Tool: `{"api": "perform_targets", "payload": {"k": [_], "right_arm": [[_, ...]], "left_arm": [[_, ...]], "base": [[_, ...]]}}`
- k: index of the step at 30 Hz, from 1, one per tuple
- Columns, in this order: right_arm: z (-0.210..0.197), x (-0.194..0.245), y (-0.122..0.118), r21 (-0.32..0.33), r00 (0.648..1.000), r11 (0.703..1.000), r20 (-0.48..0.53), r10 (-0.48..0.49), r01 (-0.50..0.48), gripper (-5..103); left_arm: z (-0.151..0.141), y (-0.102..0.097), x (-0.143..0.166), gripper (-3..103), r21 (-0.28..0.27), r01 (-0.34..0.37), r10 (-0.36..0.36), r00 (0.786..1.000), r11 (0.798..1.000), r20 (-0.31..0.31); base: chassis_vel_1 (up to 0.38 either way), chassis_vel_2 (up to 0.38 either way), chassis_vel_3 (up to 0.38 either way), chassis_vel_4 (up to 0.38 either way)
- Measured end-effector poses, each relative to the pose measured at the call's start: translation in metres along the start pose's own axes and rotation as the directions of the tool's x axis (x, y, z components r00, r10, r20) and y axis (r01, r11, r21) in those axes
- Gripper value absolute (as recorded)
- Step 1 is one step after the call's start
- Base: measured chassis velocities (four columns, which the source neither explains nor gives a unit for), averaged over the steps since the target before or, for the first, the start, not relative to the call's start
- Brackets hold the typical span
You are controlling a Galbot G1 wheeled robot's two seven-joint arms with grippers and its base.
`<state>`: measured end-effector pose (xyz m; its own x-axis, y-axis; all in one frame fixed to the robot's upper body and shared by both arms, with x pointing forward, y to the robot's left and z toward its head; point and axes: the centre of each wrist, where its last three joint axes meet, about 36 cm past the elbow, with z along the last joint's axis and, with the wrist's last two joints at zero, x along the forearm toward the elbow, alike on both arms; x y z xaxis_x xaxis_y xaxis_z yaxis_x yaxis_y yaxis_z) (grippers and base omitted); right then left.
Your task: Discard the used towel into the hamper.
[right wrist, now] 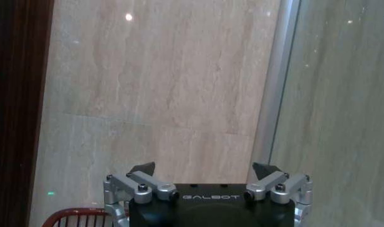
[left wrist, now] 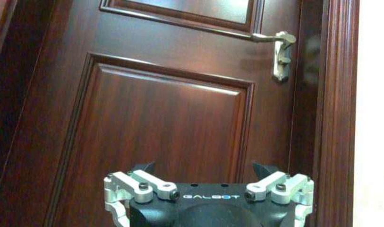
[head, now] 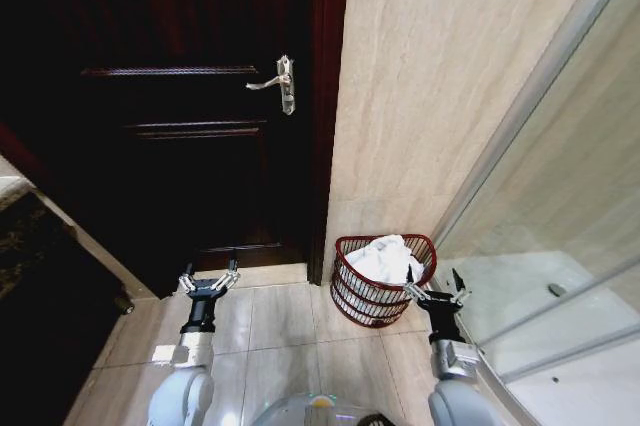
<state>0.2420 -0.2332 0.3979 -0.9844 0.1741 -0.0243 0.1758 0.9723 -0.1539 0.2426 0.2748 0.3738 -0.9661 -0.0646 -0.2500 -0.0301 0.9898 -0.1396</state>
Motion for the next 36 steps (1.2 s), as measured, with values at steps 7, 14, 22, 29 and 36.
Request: {"api": "perform_targets", "payload": {"k": [7, 14, 22, 29, 36], "right_arm": [[0.000, 0.000, -0.006, -0.021, 1.000, 1.000, -0.003, 0.007, -0.007, 100], [-0.007, 0.006, -0.013, -0.026, 1.000, 1.000, -0.022, 0.000, 0.000, 100], [-0.010, 0.013, -0.012, -0.032, 1.000, 0.999, -0.017, -0.015, 0.015, 100], [-0.018, 0.014, -0.012, -0.028, 1.000, 0.999, 0.010, -0.024, 0.024, 100], [-0.024, 0.016, -0.016, -0.025, 0.999, 0.999, 0.028, -0.020, 0.020, 100]], "left_arm": [[-0.007, -0.003, -0.004, 100, -0.017, 0.004, -0.004, 1.000, 1.000, -0.022], [-0.020, -0.009, -0.010, 100, -0.048, 0.056, -0.058, 0.997, 0.997, -0.044], [-0.018, -0.008, -0.008, 100, -0.078, 0.077, -0.081, 0.996, 0.994, -0.045], [-0.020, -0.014, -0.011, 100, -0.096, 0.116, -0.122, 0.991, 0.989, -0.056], [-0.025, -0.015, -0.014, 100, -0.144, 0.107, -0.118, 0.991, 0.984, -0.063]], "base": [[0.000, 0.000, 0.000, 0.000], [0.000, 0.000, 0.000, 0.000], [0.048, 0.043, 0.041, 0.046], [0.035, 0.039, 0.041, 0.035], [0.000, 0.000, 0.000, 0.000]]}}
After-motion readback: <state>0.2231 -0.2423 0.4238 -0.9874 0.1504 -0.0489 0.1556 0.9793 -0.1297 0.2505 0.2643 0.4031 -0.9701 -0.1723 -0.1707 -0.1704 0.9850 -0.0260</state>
